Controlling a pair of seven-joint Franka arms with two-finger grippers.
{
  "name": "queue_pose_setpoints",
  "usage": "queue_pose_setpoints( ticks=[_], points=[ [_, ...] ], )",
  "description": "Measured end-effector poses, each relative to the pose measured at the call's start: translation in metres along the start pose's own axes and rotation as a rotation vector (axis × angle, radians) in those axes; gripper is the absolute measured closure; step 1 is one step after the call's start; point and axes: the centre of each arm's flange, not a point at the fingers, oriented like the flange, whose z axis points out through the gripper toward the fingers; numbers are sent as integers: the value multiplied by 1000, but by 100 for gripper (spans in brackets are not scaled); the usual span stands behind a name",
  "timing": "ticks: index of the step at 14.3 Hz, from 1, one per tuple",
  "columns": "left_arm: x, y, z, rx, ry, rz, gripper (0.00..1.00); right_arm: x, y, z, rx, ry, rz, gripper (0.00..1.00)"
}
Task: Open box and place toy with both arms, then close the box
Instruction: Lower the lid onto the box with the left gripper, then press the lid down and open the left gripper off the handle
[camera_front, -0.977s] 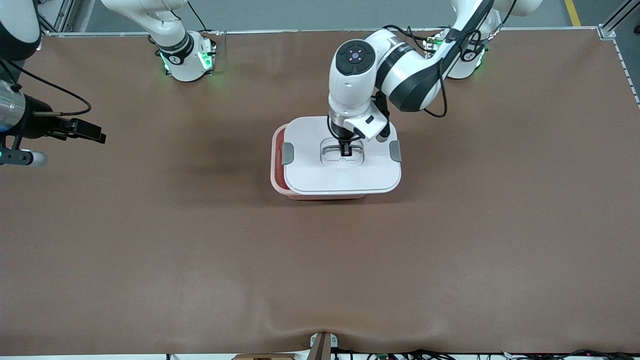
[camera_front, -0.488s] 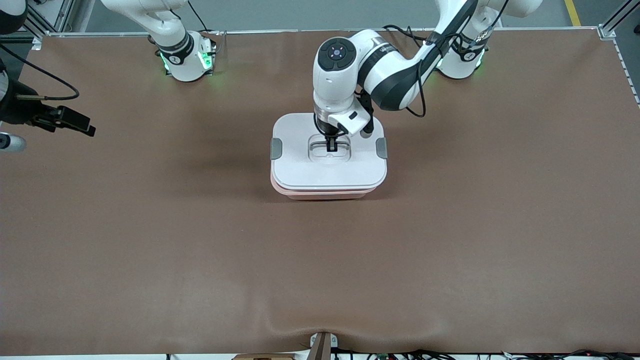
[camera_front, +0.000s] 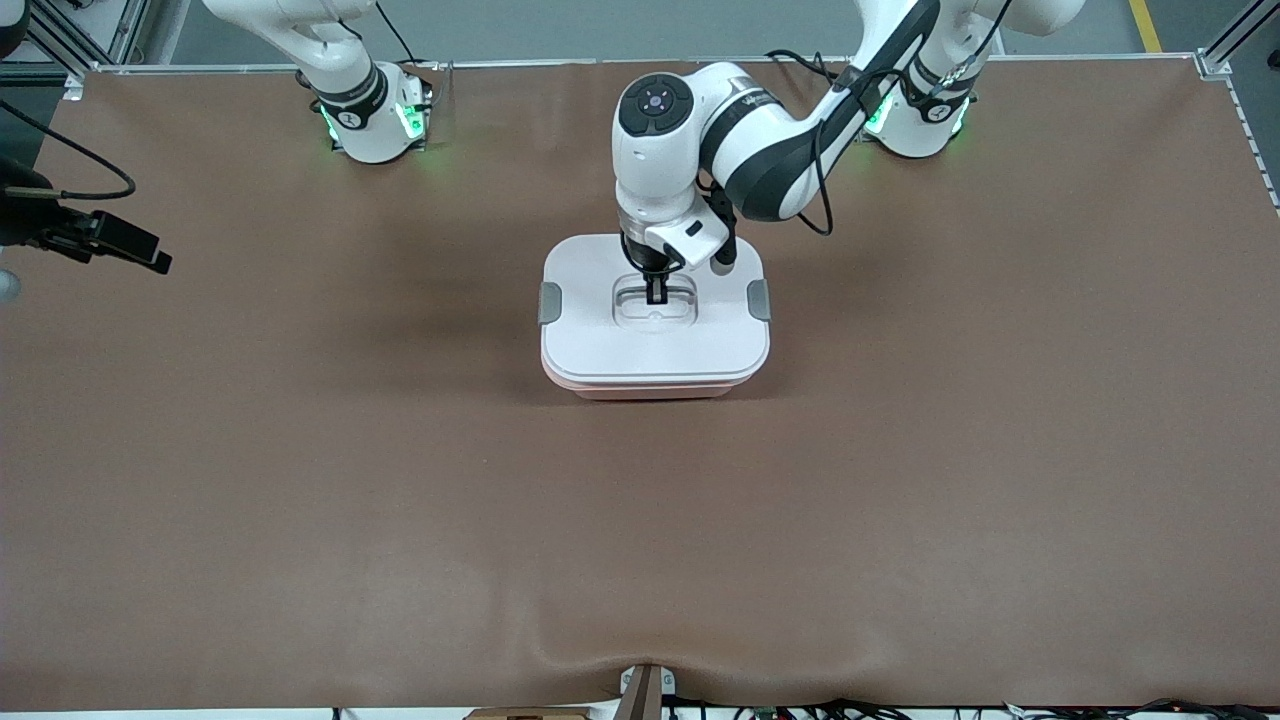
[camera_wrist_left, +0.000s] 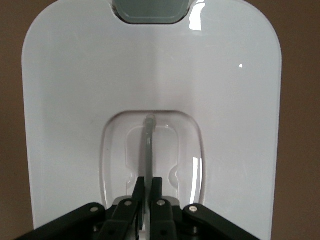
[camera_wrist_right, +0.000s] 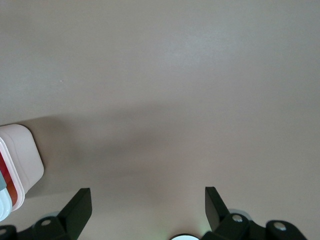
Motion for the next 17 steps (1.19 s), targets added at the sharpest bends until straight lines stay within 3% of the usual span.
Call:
queue_pose_setpoints(
  ticks=[8, 12, 17],
  points=[
    [-5, -4, 17, 6, 18, 19, 93, 3, -4, -6, -12, 39, 2, 0],
    [-6, -2, 24, -6, 22, 28, 93, -2, -15, -2, -22, 6, -9, 0],
    [-7, -1, 28, -9, 14, 24, 93, 0, -14, -3, -16, 21, -6, 0]
  ],
)
